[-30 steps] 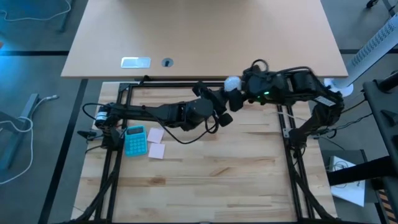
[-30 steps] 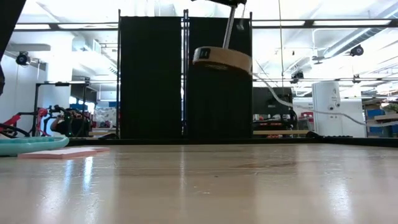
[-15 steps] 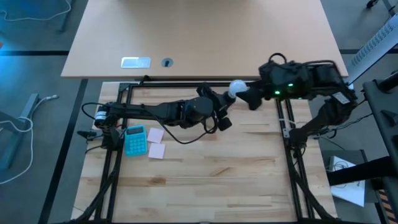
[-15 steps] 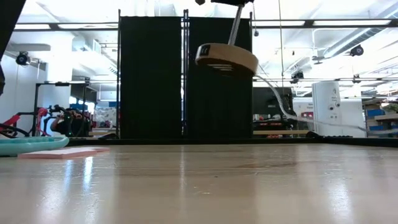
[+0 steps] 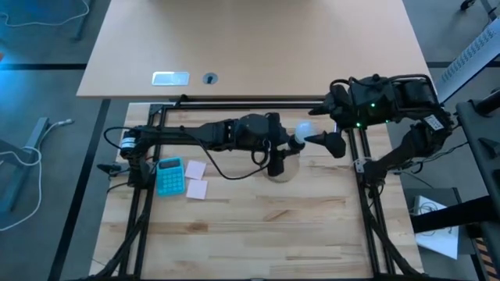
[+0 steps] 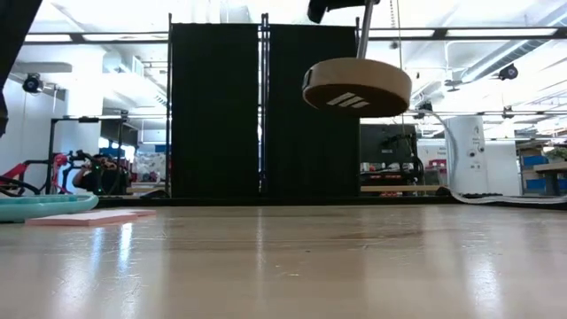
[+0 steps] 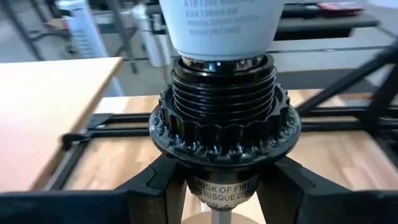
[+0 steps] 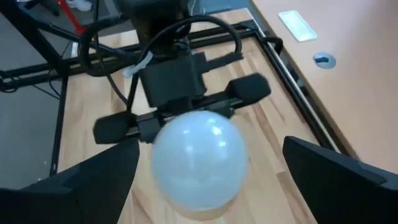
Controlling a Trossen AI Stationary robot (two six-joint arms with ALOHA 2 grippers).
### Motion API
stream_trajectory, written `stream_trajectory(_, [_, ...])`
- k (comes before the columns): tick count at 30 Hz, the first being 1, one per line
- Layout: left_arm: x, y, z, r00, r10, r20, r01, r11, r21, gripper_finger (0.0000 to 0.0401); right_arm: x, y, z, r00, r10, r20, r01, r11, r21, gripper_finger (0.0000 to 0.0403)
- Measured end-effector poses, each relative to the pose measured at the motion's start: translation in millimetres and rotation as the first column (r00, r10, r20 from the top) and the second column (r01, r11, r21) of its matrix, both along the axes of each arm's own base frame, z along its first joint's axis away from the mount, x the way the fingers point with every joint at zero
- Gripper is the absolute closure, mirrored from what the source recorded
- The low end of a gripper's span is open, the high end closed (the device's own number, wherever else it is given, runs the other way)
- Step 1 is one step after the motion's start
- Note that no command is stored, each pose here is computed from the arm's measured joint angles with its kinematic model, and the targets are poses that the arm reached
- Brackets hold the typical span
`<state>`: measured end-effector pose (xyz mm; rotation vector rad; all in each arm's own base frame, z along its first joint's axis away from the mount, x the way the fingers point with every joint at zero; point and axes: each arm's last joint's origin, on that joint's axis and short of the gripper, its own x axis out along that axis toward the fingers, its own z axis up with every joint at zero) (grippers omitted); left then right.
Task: Screw lightbulb
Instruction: Insert the lightbulb into the lamp
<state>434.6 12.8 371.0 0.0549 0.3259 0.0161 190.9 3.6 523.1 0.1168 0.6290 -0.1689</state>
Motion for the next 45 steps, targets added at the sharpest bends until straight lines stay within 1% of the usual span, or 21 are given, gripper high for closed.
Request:
stream_trajectory(3, [-1, 2, -4, 0.997, -0.059, -0.04, 0.058, 0.998, -0.027, 0.0258, 4, 1, -1, 1.0, 0.006, -0.005, -0.006, 1.0, 0.013, 0.0011])
stream_trajectory(5, [-1, 2, -5, 0.995, -0.088, -0.048, 0.086, 0.996, -0.039, 0.0258, 6, 2, -2, 1.0, -0.001, 0.001, 0.001, 0.995, 0.096, 0.0011])
stream_trajectory(6, [-1, 1, -5, 0.993, -0.109, -0.046, 0.107, 0.993, -0.045, 0.0258, 6, 3, -2, 1.0, 0.013, 0.001, -0.013, 0.992, 0.123, 0.0011])
stream_trajectory(8, [-2, 0, -5, 0.986, -0.164, -0.04, 0.161, 0.985, -0.067, 0.0258, 7, 4, -1, 0.998, 0.059, 0.009, -0.059, 0.988, 0.141, 0.0011])
stream_trajectory(13, [-2, -5, -5, 0.958, -0.286, -0.03, 0.281, 0.953, -0.116, 0.0258, 6, 9, -1, 0.979, 0.204, 0.011, -0.204, 0.973, 0.111, 0.0011])
stream_trajectory(18, [-3, -6, -4, 0.925, -0.379, -0.014, 0.371, 0.912, -0.178, 0.0258, 6, 12, -1, 0.931, 0.364, 0.011, -0.364, 0.93, 0.052, 0.0011])
stream_trajectory(21, [-4, -7, -5, 0.913, -0.409, -0.015, 0.397, 0.895, -0.205, 0.0258, 5, 12, -3, 0.912, 0.409, -0.011, -0.409, 0.912, 0.009, 0.0015])
stream_trajectory(23, [-5, -8, -7, 0.9, -0.434, -0.035, 0.414, 0.878, -0.241, 0.0258, 6, 12, -3, 0.905, 0.425, -0.014, -0.425, 0.905, -0.01, 0.0019])
stream_trajectory(26, [-6, -11, -10, 0.891, -0.45, -0.059, 0.421, 0.869, -0.262, 0.0258, 11, 13, -3, 0.897, 0.441, -0.016, -0.442, 0.896, -0.036, 0.0025])
stream_trajectory(30, [-6, -12, -10, 0.887, -0.459, -0.055, 0.431, 0.863, -0.264, 0.0258, 22, 13, -9, 0.89, 0.455, -0.044, -0.456, 0.889, -0.039, 0.0031])
stream_trajectory(31, [-6, -12, -10, 0.887, -0.459, -0.055, 0.43, 0.863, -0.264, 0.0258, 24, 13, -10, 0.889, 0.454, -0.053, -0.456, 0.889, -0.031, 0.0032])
stream_trajectory(34, [-6, -12, -10, 0.887, -0.458, -0.056, 0.429, 0.864, -0.264, 0.0258, 31, 14, -14, 0.91, 0.41, -0.067, -0.408, 0.912, 0.042, 0.0036])
stream_trajectory(36, [-6, -12, -10, 0.887, -0.458, -0.056, 0.429, 0.864, -0.264, 0.0258, 32, 14, -15, 0.913, 0.402, -0.075, -0.398, 0.915, 0.057, 0.004])
stream_trajectory(40, [-6, -11, -10, 0.898, -0.436, -0.062, 0.408, 0.877, -0.254, 0.0258, 31, 14, -16, 0.909, 0.41, -0.081, -0.407, 0.912, 0.05, 0.0048])
stream_trajectory(45, [-5, -10, -10, 0.902, -0.429, -0.054, 0.405, 0.882, -0.242, 0.0258, 30, 14, -17, 0.906, 0.41, -0.101, -0.407, 0.912, 0.051, 0.0062])
